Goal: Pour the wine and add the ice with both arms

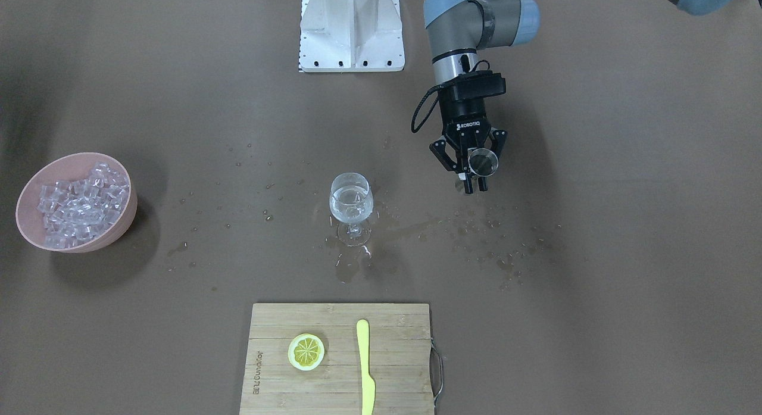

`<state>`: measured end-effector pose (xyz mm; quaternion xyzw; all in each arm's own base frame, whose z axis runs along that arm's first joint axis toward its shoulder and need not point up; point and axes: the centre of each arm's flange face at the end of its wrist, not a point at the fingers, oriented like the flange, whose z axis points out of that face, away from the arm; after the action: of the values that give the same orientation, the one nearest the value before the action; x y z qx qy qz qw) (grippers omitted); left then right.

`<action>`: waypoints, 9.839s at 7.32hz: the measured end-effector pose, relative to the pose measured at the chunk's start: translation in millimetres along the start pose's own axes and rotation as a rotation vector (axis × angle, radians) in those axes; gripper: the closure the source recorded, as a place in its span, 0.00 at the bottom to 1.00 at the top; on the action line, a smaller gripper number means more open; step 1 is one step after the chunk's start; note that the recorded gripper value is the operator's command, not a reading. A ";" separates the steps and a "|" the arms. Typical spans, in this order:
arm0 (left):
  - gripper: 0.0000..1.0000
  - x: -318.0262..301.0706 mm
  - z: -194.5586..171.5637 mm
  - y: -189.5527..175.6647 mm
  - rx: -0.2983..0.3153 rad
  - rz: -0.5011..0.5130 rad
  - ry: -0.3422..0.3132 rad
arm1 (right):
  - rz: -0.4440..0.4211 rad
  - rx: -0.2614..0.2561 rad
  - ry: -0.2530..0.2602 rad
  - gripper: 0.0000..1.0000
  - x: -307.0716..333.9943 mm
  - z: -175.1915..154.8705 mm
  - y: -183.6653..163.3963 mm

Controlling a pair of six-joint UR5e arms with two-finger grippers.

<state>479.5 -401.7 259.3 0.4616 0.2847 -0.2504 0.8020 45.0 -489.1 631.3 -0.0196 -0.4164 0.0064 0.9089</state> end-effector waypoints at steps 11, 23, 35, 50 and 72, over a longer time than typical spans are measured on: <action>1.00 11.4 -12.9 -43.2 -0.005 0.078 0.309 | -0.007 0.022 0.000 0.00 -10.6 -9.1 -5.1; 1.00 82.4 -27.6 -72.2 -0.257 0.433 0.259 | -0.029 0.042 0.034 0.00 -17.0 -17.6 -6.5; 1.00 136.9 -52.9 -99.1 -0.446 0.657 0.215 | -0.015 0.030 0.034 0.00 -10.2 -11.7 -4.3; 1.00 157.1 -49.5 -141.0 -0.565 1.149 0.030 | 0.001 0.018 0.029 0.00 -4.6 -6.4 -6.0; 1.00 105.9 -33.4 -169.5 -0.434 0.951 0.070 | -0.018 0.031 0.025 0.00 -12.7 -12.1 -12.4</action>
<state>434.8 -462.9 71.4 0.3713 0.1155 0.2219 0.8942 45.8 -502.2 614.4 -0.0017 -0.4052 0.0044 0.9142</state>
